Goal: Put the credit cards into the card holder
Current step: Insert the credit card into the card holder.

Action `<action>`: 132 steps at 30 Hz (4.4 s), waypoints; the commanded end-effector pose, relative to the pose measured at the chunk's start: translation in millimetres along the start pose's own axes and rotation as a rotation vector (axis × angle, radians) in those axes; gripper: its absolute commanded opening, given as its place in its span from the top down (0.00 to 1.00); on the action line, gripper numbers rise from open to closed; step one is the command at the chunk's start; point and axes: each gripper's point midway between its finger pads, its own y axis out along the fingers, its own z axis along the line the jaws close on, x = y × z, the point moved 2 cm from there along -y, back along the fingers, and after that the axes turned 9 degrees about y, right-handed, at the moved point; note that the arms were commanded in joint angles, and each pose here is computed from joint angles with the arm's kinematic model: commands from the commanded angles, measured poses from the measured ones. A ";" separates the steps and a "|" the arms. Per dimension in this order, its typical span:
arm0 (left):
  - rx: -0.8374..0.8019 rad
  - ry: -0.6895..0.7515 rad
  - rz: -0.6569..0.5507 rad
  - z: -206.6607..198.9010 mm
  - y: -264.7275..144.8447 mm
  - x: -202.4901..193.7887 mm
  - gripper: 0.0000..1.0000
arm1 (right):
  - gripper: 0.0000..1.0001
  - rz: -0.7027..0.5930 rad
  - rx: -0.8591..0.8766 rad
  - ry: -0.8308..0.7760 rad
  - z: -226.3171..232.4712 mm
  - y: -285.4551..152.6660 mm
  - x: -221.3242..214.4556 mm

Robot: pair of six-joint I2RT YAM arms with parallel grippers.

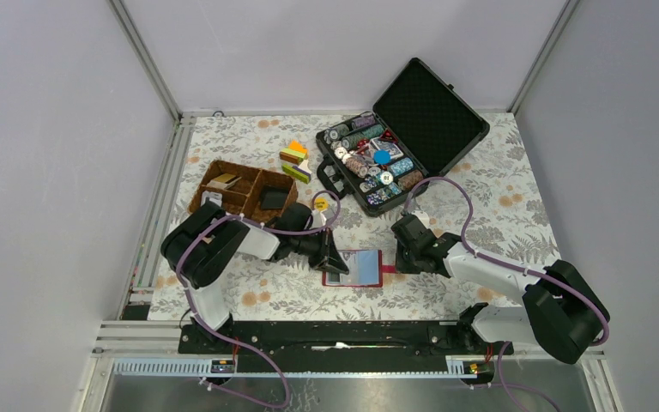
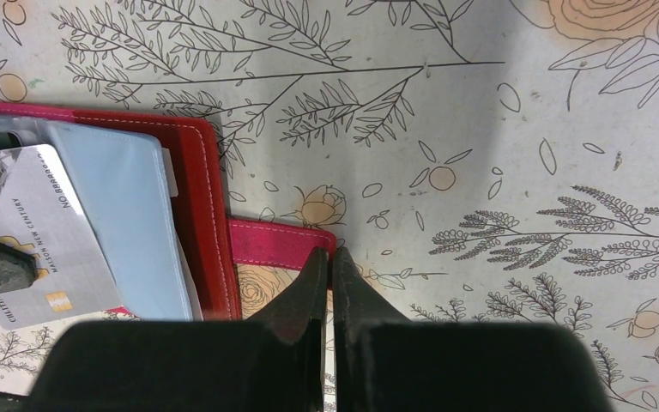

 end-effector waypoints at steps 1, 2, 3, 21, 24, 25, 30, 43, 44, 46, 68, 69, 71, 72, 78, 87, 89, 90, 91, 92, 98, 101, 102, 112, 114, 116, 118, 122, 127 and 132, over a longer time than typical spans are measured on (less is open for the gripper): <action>-0.022 0.045 -0.029 -3.1 5.3 13.6 1.00 | 1.00 -0.044 -0.021 -0.003 1.2 -1.7 12.2; -0.019 0.044 -0.028 -1.9 5.8 13.4 1.00 | 1.00 -0.044 -0.021 -0.004 1.3 -1.7 12.0; -0.018 0.040 -0.026 -0.8 6.3 13.0 1.00 | 1.00 -0.045 -0.019 -0.003 1.6 -2.1 12.6; -0.023 0.035 -0.022 9.4 14.6 14.0 1.00 | 1.00 -0.034 -0.024 -0.009 1.4 1.0 10.4; -0.034 0.033 -0.024 8.5 16.4 15.0 1.00 | 1.00 -0.026 -0.016 -0.010 3.0 2.6 9.1; -0.037 0.032 -0.026 8.1 16.8 15.6 1.00 | 1.00 -0.023 -0.017 -0.009 2.7 3.6 8.5; -0.048 0.029 -0.029 6.5 18.3 16.3 1.00 | 1.00 -0.011 -0.021 -0.014 2.5 6.4 6.3; -0.103 0.010 -0.067 -2.7 23.7 24.2 1.00 | 1.00 0.014 -0.021 -0.016 3.3 11.2 2.4; -0.105 0.008 -0.068 -2.8 24.4 23.8 1.00 | 1.00 0.015 -0.020 -0.016 3.5 11.5 1.8; -0.111 0.007 -0.072 -4.4 25.2 24.2 1.00 | 1.00 0.017 -0.020 -0.015 3.6 11.6 1.8; -0.007 -0.032 -0.039 22.1 27.3 10.6 1.00 | 0.41 -0.017 0.271 0.061 39.2 -31.4 15.6; -0.008 -0.030 -0.039 21.9 27.4 10.5 1.00 | 0.41 0.001 0.286 0.063 39.6 -29.0 12.2; -0.007 -0.029 -0.038 21.8 27.0 9.9 1.00 | 0.41 0.022 0.315 0.075 38.6 -24.2 8.0; -0.007 -0.030 -0.038 22.0 27.0 9.7 1.00 | 0.42 0.035 0.334 0.083 38.6 -22.2 6.2; -0.006 -0.029 -0.038 22.0 26.6 9.4 1.00 | 0.43 0.081 0.380 0.106 35.8 -13.6 -0.5; -0.004 -0.026 -0.036 22.4 26.4 8.9 1.00 | 0.50 0.126 0.441 0.145 31.9 -2.1 -6.6; -0.003 -0.025 -0.035 22.7 26.5 8.6 1.00 | 0.52 0.137 0.469 0.156 35.7 -2.7 -7.8; -0.001 -0.027 -0.034 23.3 26.3 8.2 1.00 | 0.54 0.141 0.488 0.163 38.9 -3.9 -7.5; -0.003 -0.025 -0.033 23.2 26.0 8.1 1.00 | 0.55 0.146 0.506 0.169 41.6 -5.5 -7.6; -0.002 -0.025 -0.034 23.2 25.9 8.1 1.00 | 0.58 0.150 0.525 0.175 44.3 -7.6 -7.5; -0.001 -0.024 -0.037 25.4 24.5 7.9 1.00 | 0.72 0.144 0.607 0.212 54.9 -19.0 -4.7; -0.003 -0.022 -0.040 25.9 23.8 8.2 1.00 | 0.75 0.148 0.638 0.230 57.8 -20.9 -6.0; -0.004 -0.022 -0.040 25.7 24.0 8.6 1.00 | 0.75 0.149 0.644 0.232 58.8 -21.2 -5.7; -0.011 -0.017 -0.044 25.6 23.8 9.5 1.00 | 0.70 0.155 0.712 0.192 65.7 -25.3 -7.0; -0.013 -0.017 -0.046 25.8 23.8 9.3 1.00 | 0.69 0.155 0.688 0.187 61.9 -20.9 -8.9; -0.017 -0.018 -0.051 25.2 23.3 10.7 1.00 | 0.69 0.160 0.665 0.186 58.3 -16.4 -11.1; -0.021 -0.019 -0.059 24.9 23.2 11.5 1.00 | 0.72 0.166 0.647 0.188 55.7 -12.6 -13.3; -0.036 -0.029 -0.086 23.0 21.9 13.8 1.00 | 0.94 0.151 0.542 0.210 42.1 -0.4 -13.9; -0.054 -0.022 -0.155 17.8 18.2 20.8 1.00 | 1.00 0.130 0.448 0.212 26.8 8.5 -16.3; -0.072 -0.017 -0.185 14.5 16.2 24.3 1.00 | 1.00 0.127 0.439 0.206 25.4 9.0 -15.9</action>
